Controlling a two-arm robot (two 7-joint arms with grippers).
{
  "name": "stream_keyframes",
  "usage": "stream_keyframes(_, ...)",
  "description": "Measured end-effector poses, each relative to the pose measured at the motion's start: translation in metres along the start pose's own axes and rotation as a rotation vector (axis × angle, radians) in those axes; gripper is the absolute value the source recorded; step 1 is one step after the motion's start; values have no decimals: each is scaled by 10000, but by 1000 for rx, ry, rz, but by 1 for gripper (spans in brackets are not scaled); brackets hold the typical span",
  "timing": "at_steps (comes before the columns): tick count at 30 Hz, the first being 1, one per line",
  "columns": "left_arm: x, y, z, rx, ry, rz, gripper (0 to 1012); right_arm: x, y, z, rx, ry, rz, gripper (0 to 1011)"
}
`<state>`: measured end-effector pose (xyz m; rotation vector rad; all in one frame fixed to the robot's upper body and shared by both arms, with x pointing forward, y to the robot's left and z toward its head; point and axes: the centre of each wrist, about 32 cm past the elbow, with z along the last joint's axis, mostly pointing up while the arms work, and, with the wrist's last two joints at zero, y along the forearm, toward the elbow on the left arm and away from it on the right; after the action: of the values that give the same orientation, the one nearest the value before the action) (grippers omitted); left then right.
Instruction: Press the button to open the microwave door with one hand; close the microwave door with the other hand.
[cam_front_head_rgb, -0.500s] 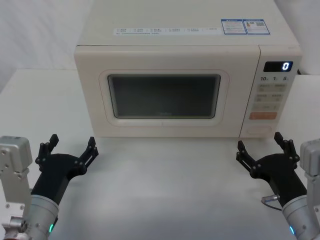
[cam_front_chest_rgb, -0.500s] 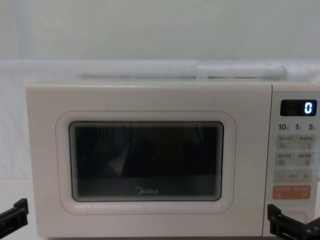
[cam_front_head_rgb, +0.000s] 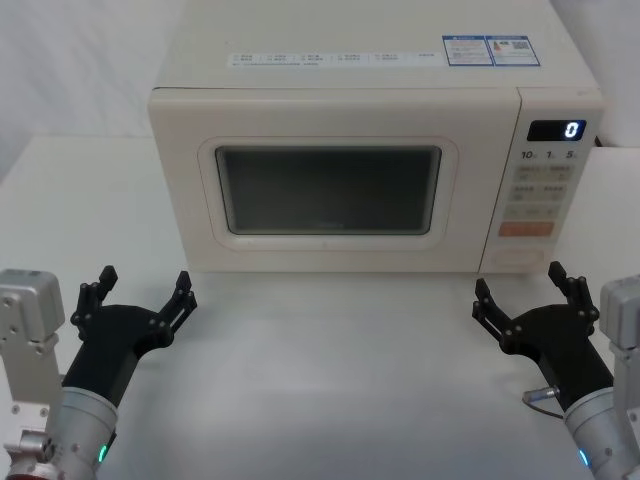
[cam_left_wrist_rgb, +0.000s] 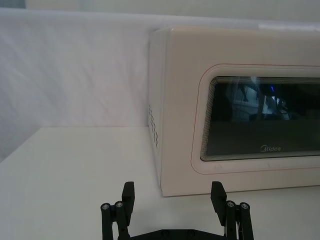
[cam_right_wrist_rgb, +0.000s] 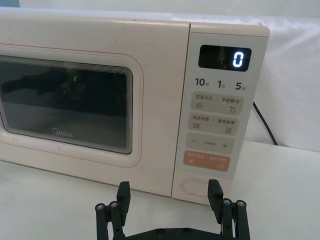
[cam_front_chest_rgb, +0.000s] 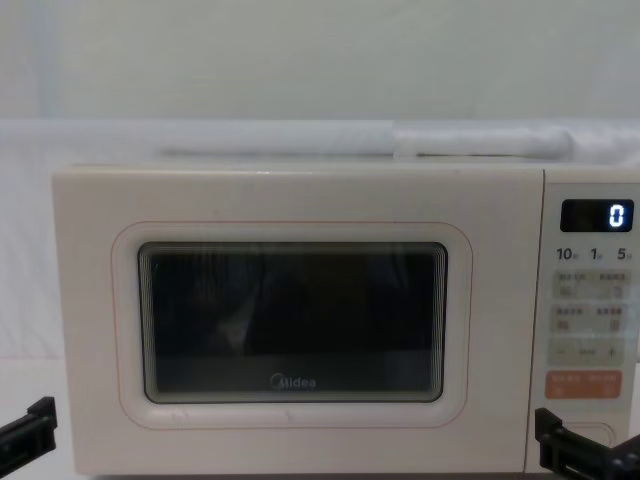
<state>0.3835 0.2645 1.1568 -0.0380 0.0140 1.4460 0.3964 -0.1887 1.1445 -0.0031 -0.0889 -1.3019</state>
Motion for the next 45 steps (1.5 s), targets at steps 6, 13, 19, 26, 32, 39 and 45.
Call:
stream_keyframes(6,0,0,0,0,0,0,1001,0,0,0,0,0,0,1002)
stream_keyframes(13,0,0,0,0,0,0,1001,0,0,0,0,0,0,1002)
stream_keyframes(19,0,0,0,0,0,0,1001,0,0,0,0,0,0,1002)
stream_keyframes(26,0,0,0,0,0,0,1001,0,0,0,0,0,0,1002)
stream_keyframes(32,0,0,0,0,0,0,1001,0,0,0,0,0,0,1002)
stream_keyframes(39,0,0,0,0,0,0,1001,0,0,0,0,0,0,906)
stream_keyframes(45,0,0,0,0,0,0,1001,0,0,0,0,0,0,752)
